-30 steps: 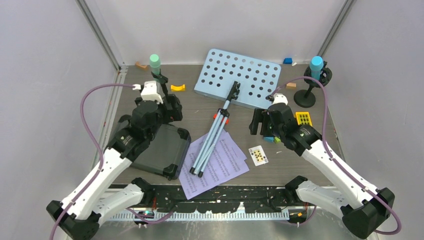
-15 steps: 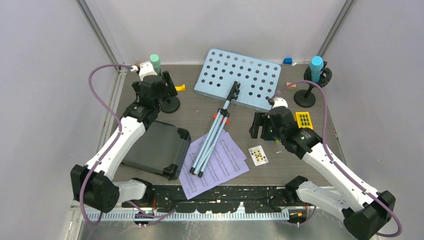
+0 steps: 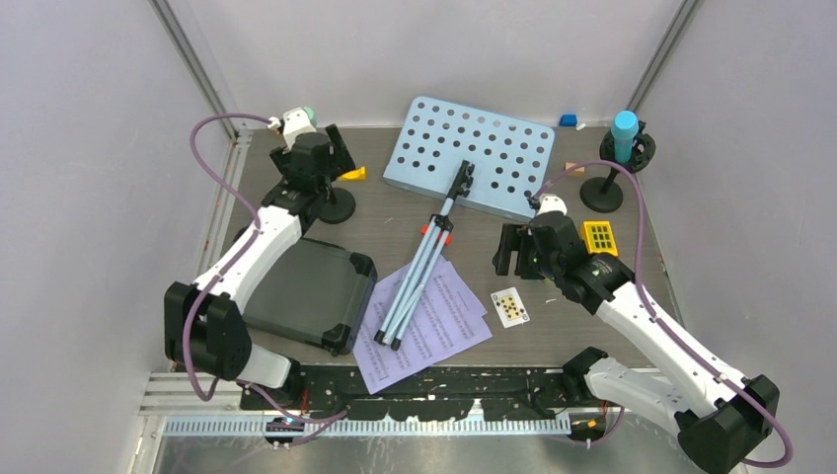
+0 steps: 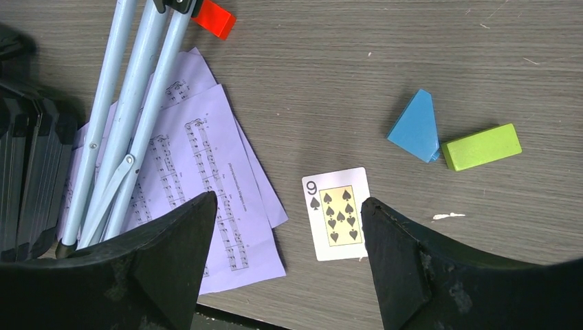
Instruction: Pack up the instrument practice props
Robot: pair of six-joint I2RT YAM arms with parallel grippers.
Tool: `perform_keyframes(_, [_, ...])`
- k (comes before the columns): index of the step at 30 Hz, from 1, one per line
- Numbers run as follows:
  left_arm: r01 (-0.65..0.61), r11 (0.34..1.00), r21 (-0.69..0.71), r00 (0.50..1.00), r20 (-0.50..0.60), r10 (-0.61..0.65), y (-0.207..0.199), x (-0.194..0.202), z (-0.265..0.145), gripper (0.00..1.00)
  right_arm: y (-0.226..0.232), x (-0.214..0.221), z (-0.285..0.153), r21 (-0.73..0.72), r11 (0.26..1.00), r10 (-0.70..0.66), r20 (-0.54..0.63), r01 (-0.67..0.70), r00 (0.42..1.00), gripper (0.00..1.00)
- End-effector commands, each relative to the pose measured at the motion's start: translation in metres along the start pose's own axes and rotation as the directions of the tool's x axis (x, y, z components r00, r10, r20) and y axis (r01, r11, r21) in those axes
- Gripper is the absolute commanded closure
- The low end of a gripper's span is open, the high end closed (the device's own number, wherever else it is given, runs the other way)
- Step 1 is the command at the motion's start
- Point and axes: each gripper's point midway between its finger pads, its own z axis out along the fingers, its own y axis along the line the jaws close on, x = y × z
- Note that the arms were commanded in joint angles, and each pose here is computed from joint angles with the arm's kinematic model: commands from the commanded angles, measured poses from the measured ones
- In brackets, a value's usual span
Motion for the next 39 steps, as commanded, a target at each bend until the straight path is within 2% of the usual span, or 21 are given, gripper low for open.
perform_keyframes(1, [0.061,0.998,-0.035,0.988,0.143,-0.055,-0.003,-0.036,0.016,0.04,0.001,-0.003,0.002,-0.004,1.000,-0.014,0.015,0.014,1.000,0.18])
perform_keyframes(6, [0.040,0.998,-0.041,0.983,0.180,-0.032,-0.009,-0.038,0.033,0.05,-0.002,0.001,0.004,0.005,1.000,-0.025,0.008,0.025,1.000,0.18])
perform_keyframes(11, [0.005,0.994,-0.106,0.981,0.194,0.016,-0.002,-0.037,0.044,0.11,-0.003,0.003,0.005,0.007,1.000,-0.026,0.001,0.026,1.000,0.18])
perform_keyframes(17, [-0.031,0.987,-0.158,0.978,0.197,0.062,0.004,-0.035,0.053,0.23,0.000,0.007,0.008,-0.006,1.000,-0.020,-0.017,0.020,1.000,0.18])
perform_keyframes(36, [-0.133,0.969,-0.208,0.976,0.143,0.164,0.006,-0.019,0.073,0.49,0.000,0.006,0.007,-0.007,1.000,-0.028,-0.018,0.028,0.999,0.18])
perform_keyframes(39, [-0.143,0.967,-0.210,0.975,0.140,0.175,0.007,-0.021,0.072,0.56,0.000,0.005,0.007,-0.007,0.999,-0.032,-0.019,0.031,0.999,0.18])
